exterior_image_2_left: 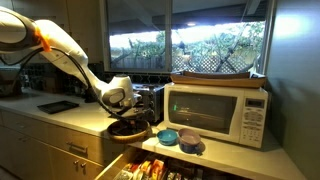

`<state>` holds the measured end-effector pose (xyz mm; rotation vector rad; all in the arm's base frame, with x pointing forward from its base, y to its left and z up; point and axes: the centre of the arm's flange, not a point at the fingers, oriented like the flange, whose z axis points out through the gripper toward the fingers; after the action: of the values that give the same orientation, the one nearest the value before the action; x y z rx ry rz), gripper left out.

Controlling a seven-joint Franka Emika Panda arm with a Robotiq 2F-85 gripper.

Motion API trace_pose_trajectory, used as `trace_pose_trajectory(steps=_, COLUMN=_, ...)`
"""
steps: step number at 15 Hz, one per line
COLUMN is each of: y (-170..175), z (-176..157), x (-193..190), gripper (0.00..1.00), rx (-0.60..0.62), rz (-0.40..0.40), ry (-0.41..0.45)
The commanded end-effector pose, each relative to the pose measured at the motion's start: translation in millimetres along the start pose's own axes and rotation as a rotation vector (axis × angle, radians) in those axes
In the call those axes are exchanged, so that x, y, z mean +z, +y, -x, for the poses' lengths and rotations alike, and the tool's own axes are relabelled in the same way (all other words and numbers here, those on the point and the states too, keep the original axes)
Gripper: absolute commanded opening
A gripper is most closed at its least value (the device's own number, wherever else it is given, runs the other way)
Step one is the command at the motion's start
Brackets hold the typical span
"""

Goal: Move the green sharpie from the round tray to the drawer

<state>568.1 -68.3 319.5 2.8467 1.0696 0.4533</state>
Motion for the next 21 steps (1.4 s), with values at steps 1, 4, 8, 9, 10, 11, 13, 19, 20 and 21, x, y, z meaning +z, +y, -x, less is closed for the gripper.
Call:
trace_pose_trajectory(steps=1, y=2.0, z=8.4, x=9.9, gripper=0.52, rx=-0.016, rz=-0.06, ry=-0.04)
trace_pose_trajectory(steps=4, y=-0.8, z=15.1, x=9.0, gripper=0.52, rx=-0.055, rz=-0.11, ry=-0.071)
trace_pose_trajectory(steps=8, y=-6.3, z=25.5, x=13.0, gripper=0.11, rx=-0.09, rz=-0.204, ry=-0.123)
trace_pose_trajectory(steps=9, y=-6.8, z=28.3, x=15.8, gripper=0.05, rx=-0.092, rz=-0.215, ry=-0.142)
trace_pose_trajectory(steps=10, y=-4.5, z=28.8, x=15.0, gripper=0.19, rx=-0.088, rz=-0.214, ry=-0.143)
trace_pose_trajectory(steps=11, y=-3.3, z=29.8, x=15.9, gripper=0.36, rx=-0.084, rz=-0.213, ry=-0.146)
trace_pose_trajectory(steps=13, y=-2.7, z=29.8, x=14.8, gripper=0.32, rx=-0.078, rz=-0.201, ry=-0.142)
trace_pose_trajectory(steps=19, y=-9.4, z=28.7, x=-33.3, gripper=0.06, rx=-0.076, rz=-0.123, ry=-0.065)
trace_pose_trajectory(steps=20, y=-12.8, z=28.6, x=-47.6, gripper=0.06, rx=-0.079, rz=-0.102, ry=-0.047)
trace_pose_trajectory(steps=21, y=-16.6, z=29.7, x=-63.2, gripper=0.06, rx=-0.08, rz=-0.082, ry=-0.029)
